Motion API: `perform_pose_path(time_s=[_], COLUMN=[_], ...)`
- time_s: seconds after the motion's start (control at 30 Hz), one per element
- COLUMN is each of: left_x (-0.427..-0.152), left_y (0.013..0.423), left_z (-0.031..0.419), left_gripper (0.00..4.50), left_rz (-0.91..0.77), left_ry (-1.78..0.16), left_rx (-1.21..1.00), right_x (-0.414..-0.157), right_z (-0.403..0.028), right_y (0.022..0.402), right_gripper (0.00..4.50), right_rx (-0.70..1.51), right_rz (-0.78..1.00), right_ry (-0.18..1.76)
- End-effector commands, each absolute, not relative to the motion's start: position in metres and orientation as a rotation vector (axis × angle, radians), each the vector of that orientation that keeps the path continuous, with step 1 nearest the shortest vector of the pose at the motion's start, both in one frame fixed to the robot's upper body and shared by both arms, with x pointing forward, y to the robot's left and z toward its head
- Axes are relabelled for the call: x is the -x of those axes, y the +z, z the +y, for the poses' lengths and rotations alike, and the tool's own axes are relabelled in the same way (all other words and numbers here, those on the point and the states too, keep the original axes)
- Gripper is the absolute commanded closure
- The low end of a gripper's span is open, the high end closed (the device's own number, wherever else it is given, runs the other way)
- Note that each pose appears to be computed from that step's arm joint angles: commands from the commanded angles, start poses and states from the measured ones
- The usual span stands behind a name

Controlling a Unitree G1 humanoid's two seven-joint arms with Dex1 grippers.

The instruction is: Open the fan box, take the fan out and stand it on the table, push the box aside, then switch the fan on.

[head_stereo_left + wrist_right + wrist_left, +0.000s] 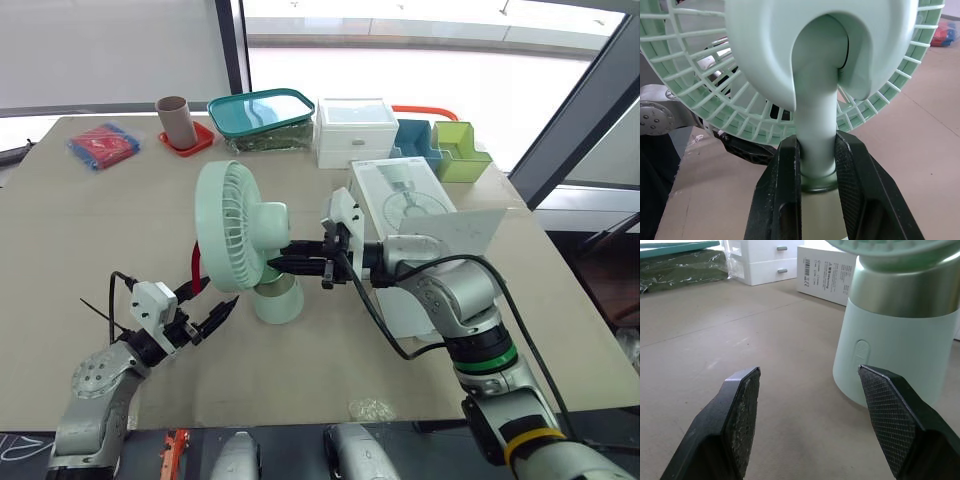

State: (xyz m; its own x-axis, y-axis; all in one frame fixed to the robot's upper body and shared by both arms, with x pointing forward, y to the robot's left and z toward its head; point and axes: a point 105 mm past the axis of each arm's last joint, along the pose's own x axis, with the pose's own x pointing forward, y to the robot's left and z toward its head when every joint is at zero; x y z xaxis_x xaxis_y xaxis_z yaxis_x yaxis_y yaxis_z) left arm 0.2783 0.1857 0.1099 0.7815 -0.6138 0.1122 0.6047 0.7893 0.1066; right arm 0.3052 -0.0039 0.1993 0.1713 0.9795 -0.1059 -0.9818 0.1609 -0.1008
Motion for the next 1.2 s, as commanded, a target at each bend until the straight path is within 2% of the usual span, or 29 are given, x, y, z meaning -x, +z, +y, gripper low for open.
perform_pose_path(time_s=[0.03, 0.27, 0.7, 0.83, 0.9, 1.0, 1.2], left_x=[-0.281, -0.292, -0.289, -0.279, -0.271, -0.267, -0.278], left_y=[0.117, 0.112, 0.111, 0.112, 0.119, 0.123, 0.121], left_z=[0.187, 0.178, 0.194, 0.196, 0.192, 0.192, 0.2], left_gripper=[1.37, 1.37, 1.37, 1.37, 1.37, 1.37, 1.47], left_rz=[-0.18, -0.149, -0.114, -0.082, -0.116, -0.123, -0.088], left_ry=[-0.643, -0.626, -0.58, -0.636, -0.689, -0.679, -0.584], left_rx=[-0.085, -0.107, -0.126, -0.067, -0.03, -0.033, -0.057], right_x=[-0.294, -0.29, -0.294, -0.3, -0.302, -0.302, -0.302], right_z=[0.002, 0.005, 0.006, 0.003, 0.003, 0.003, 0.004], right_y=[0.225, 0.226, 0.214, 0.212, 0.211, 0.211, 0.212], right_gripper=[4.08, 4.08, 4.08, 4.08, 4.08, 4.08, 4.08], right_rx=[0.186, 0.184, 0.191, 0.19, 0.192, 0.189, 0.186], right_rz=[-0.106, -0.113, -0.086, -0.078, -0.077, -0.077, -0.077], right_ry=[1.444, 1.459, 1.434, 1.408, 1.398, 1.395, 1.398])
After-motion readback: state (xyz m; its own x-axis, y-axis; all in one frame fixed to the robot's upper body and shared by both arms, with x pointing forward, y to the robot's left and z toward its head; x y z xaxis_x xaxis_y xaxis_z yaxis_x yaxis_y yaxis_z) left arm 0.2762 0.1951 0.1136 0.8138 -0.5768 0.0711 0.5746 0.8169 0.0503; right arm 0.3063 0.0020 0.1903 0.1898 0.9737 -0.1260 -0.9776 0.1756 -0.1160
